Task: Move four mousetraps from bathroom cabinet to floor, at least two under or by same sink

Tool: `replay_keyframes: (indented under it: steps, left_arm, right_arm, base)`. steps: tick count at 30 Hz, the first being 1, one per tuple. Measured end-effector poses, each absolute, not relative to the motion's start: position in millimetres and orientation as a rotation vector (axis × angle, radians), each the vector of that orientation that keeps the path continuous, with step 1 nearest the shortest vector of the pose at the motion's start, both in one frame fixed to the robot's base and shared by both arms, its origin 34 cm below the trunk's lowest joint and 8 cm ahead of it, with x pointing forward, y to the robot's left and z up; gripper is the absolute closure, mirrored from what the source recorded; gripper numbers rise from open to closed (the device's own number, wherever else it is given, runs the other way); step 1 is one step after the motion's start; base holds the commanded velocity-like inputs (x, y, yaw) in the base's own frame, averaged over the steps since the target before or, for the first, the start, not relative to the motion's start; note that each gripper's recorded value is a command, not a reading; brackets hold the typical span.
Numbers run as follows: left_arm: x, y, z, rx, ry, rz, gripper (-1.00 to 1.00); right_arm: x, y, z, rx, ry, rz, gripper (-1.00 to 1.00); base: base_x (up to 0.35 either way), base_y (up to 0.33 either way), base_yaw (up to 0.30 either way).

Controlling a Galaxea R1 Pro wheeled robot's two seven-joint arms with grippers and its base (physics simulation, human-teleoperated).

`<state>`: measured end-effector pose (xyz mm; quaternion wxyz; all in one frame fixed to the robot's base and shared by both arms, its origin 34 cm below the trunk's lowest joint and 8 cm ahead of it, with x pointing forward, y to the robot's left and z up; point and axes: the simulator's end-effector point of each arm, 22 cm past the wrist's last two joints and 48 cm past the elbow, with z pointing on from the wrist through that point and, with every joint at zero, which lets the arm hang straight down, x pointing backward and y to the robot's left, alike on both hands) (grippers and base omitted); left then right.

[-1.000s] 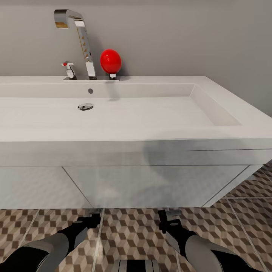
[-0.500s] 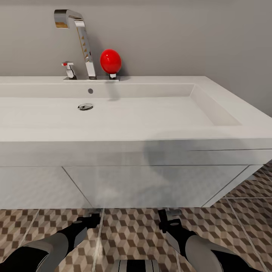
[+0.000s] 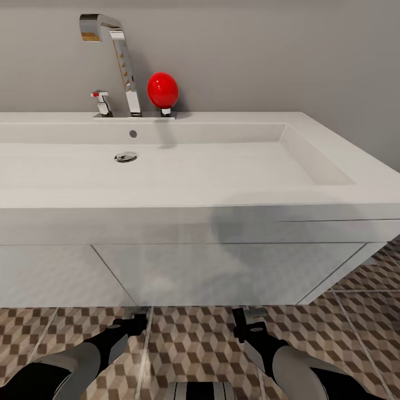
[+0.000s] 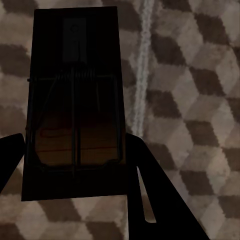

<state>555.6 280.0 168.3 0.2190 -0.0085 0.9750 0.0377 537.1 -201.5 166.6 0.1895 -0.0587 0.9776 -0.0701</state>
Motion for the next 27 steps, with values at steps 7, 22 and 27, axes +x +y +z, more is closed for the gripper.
replay_keyframes:
  steps: [7, 22, 27]
  left_arm:
    - [556, 280, 168, -0.024, 2.697, 0.105, 1.00]
    - [542, 281, 163, -0.023, 2.763, 0.109, 1.00]
    - [540, 281, 162, -0.021, 2.772, 0.109, 1.00]
  right_arm:
    - [537, -201, 167, -0.164, 2.748, -0.197, 1.00]
    - [537, -201, 167, -0.163, 2.748, -0.197, 1.00]
    - [536, -202, 166, -0.163, 2.753, -0.199, 1.00]
  base:
    - [0.000, 0.000, 0.000]
    - [0.000, 0.000, 0.000]
    - [0.000, 0.000, 0.000]
